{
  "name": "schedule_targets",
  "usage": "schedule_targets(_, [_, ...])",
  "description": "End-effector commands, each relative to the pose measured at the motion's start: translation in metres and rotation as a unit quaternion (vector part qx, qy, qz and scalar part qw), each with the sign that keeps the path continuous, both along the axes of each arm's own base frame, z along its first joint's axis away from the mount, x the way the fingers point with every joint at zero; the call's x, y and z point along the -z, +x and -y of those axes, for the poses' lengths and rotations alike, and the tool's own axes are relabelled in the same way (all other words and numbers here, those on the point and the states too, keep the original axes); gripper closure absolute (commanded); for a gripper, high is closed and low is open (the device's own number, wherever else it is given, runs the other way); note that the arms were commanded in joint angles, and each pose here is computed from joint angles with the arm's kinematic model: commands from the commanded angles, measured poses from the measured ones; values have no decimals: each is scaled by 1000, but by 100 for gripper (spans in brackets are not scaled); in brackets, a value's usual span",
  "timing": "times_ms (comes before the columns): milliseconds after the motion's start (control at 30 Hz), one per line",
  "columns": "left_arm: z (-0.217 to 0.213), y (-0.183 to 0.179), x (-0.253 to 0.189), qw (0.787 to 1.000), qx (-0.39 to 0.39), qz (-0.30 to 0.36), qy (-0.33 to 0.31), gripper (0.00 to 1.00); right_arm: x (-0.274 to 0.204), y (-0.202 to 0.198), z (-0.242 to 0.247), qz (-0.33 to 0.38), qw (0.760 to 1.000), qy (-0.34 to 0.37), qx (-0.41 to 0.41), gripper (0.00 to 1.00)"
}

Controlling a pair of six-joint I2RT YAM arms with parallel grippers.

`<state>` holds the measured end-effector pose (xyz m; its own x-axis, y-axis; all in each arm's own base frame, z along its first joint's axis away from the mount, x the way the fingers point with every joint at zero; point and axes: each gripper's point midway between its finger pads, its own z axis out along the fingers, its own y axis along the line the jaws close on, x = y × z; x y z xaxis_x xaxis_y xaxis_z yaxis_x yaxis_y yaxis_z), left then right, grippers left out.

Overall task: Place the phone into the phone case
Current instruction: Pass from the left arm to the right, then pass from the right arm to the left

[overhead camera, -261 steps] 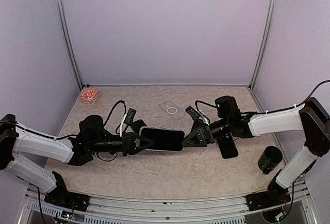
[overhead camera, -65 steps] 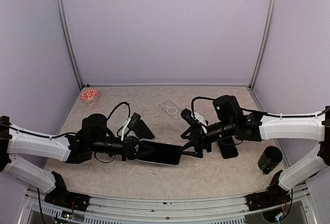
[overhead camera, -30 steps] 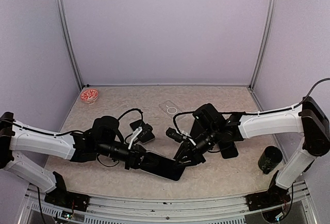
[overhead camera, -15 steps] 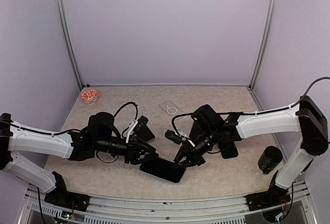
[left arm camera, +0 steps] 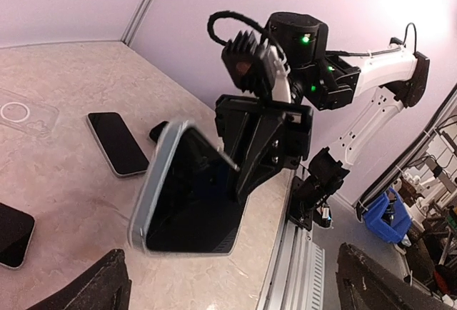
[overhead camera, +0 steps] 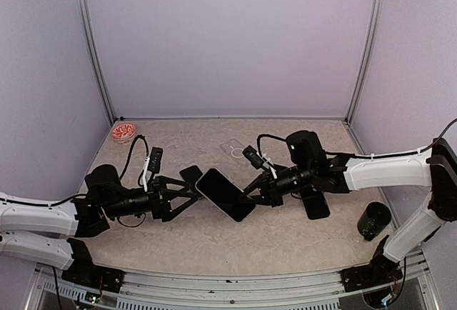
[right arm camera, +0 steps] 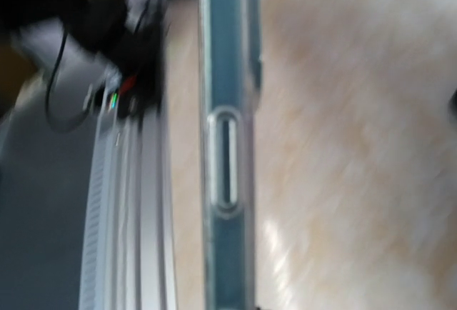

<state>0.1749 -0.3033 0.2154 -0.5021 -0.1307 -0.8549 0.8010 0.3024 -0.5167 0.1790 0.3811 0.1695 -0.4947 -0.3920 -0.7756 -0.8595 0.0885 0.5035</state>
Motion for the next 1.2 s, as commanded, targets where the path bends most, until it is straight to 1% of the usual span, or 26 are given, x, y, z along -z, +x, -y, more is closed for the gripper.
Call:
schedule_targets(0, [-5,6,-15,999,-23,6,-42,1,-67,21,-4,45,991,106,63,100])
schedule_targets(100, [-1,6,-15,999,-20,1,-50,1,-81,26,-1,44,985,138,90,100])
schedule_targets(300, [15,11,-17,998,-16,-4,-56,1,-89,28,0,23,976,185,114,100])
schedule_targets(500, [32,22,-12,998,-15,-17,-56,6,-98,21,0,30,967,223,118,100])
schedule_targets(667, [42,26,-17,997,-6,-18,-73,11,-96,15,-5,30,964,236,116,100])
schedule_targets(800, [49,29,-17,997,-1,-17,-77,21,-92,10,-9,20,962,248,114,100])
schedule_targets(900, [51,30,-19,996,2,-16,-84,33,-88,9,-12,17,961,248,119,100])
schedule_targets(1167, [54,31,-21,996,4,-15,-88,77,-83,15,-10,30,957,244,152,100])
